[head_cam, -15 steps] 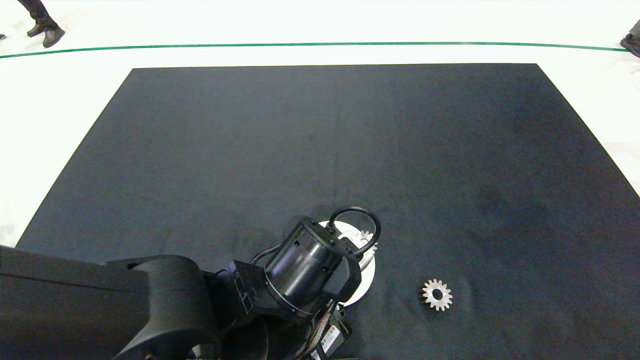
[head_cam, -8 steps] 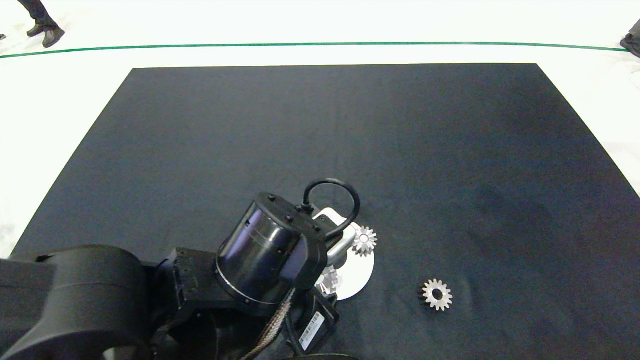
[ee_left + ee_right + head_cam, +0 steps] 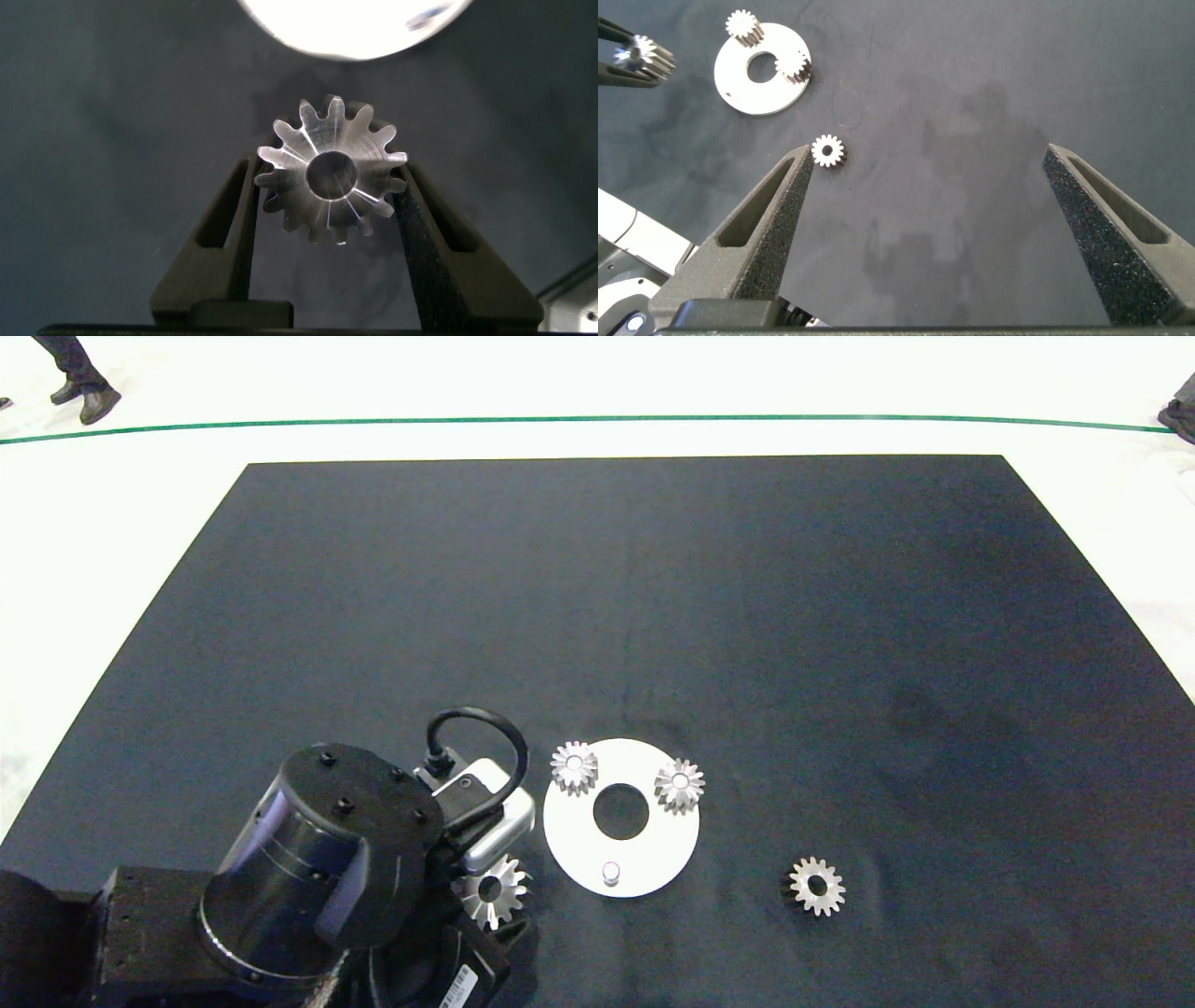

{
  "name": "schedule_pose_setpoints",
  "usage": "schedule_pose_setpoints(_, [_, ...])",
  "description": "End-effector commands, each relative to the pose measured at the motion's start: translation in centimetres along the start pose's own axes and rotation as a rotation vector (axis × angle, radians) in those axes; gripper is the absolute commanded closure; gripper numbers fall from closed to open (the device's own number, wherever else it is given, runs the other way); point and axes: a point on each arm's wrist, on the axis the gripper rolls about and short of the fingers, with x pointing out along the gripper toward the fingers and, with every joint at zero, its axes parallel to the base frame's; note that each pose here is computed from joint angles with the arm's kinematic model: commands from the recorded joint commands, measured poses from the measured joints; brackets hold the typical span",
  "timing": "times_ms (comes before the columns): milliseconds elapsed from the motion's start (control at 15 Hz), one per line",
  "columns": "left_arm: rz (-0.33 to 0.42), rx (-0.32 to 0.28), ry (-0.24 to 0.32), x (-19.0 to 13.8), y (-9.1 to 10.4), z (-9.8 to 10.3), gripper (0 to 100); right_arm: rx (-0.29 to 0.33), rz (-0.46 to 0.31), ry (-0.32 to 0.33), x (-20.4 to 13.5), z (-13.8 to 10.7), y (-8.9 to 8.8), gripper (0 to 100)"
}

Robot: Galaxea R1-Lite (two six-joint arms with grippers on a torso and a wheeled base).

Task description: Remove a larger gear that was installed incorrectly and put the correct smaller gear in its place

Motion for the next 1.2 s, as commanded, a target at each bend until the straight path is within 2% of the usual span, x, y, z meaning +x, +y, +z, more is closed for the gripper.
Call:
schedule_pose_setpoints(67, [0.051,-0.04,0.04,0.3,1.3,-2.5,72,-0.001,0.004,0.012,0.2,-0.1,0.0,0])
schedule_pose_setpoints(200, [0.058,-0.053,0.014,0.7,1.2,-3.5,72,-0.003,0.004,0.014,0.3,-0.1,0.0,0])
schedule_pose_setpoints(333, [0.059,-0.053,0.022,0.8,1.2,-4.1,72,-0.012,0.005,0.015,0.3,-0.1,0.0,0])
schedule_pose_setpoints(1200, [0.07,-0.058,0.058,1.4,1.4,-4.8,72,-0.012,0.006,0.013,0.3,-0.1,0.0,0])
